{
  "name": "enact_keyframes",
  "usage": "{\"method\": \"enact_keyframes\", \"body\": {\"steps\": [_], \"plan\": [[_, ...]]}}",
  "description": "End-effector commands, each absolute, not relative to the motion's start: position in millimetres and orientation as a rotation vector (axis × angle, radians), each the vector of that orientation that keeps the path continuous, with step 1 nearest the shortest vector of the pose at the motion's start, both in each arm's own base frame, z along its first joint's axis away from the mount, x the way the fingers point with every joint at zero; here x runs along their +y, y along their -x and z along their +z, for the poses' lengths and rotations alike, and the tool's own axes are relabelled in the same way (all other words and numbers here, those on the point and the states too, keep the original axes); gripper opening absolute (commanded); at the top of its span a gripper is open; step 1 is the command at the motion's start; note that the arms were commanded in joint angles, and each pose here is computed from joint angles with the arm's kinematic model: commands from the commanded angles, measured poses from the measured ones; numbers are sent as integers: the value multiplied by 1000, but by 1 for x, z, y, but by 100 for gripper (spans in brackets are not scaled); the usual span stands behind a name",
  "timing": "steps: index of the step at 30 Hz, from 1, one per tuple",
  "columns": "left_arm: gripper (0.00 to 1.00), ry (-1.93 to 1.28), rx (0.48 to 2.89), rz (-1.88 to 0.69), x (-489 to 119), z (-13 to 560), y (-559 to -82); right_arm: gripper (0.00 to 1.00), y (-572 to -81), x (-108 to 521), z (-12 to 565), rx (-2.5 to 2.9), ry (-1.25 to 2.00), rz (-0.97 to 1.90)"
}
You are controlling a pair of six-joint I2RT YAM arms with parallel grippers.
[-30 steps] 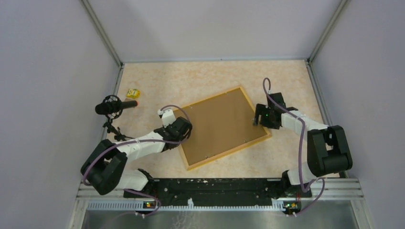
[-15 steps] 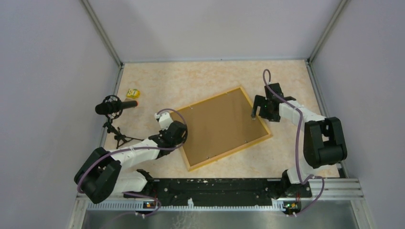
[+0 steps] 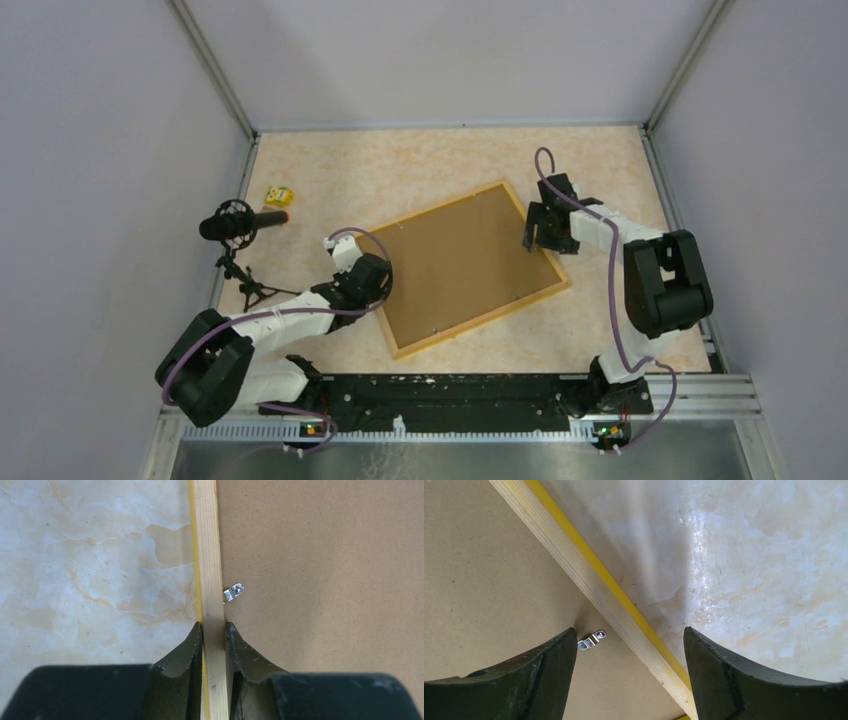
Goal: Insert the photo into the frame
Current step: Adjust the photo frame at the center of the board, then install the photo frame at the center of the board.
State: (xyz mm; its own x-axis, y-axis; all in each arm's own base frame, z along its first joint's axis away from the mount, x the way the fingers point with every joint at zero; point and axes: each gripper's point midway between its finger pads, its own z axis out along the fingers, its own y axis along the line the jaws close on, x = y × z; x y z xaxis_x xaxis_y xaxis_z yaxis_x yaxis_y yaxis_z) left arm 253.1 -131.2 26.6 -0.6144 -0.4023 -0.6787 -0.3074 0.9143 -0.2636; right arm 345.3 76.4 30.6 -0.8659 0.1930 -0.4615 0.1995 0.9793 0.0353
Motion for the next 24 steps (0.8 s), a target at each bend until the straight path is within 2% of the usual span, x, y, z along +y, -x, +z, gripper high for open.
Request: {"method": "enact_keyframes", "body": {"steps": [1, 6, 13, 16, 24], "plan": [[20, 443, 2460, -180, -137, -7, -219, 73, -349, 74, 36, 2629, -266, -127], [19, 442, 2459, -183, -137, -6, -219, 60, -335, 79, 28, 2675, -239, -108], [19, 447, 2452, -191, -136, -5, -219, 59, -320, 83, 23, 2713, -219, -67], [19, 454, 2447, -197, -136, -5, -218, 52, -316, 81, 21, 2724, -208, -72], [19, 450, 2446, -201, -136, -5, -218, 46, -307, 74, 18, 2738, -180, -117]]}}
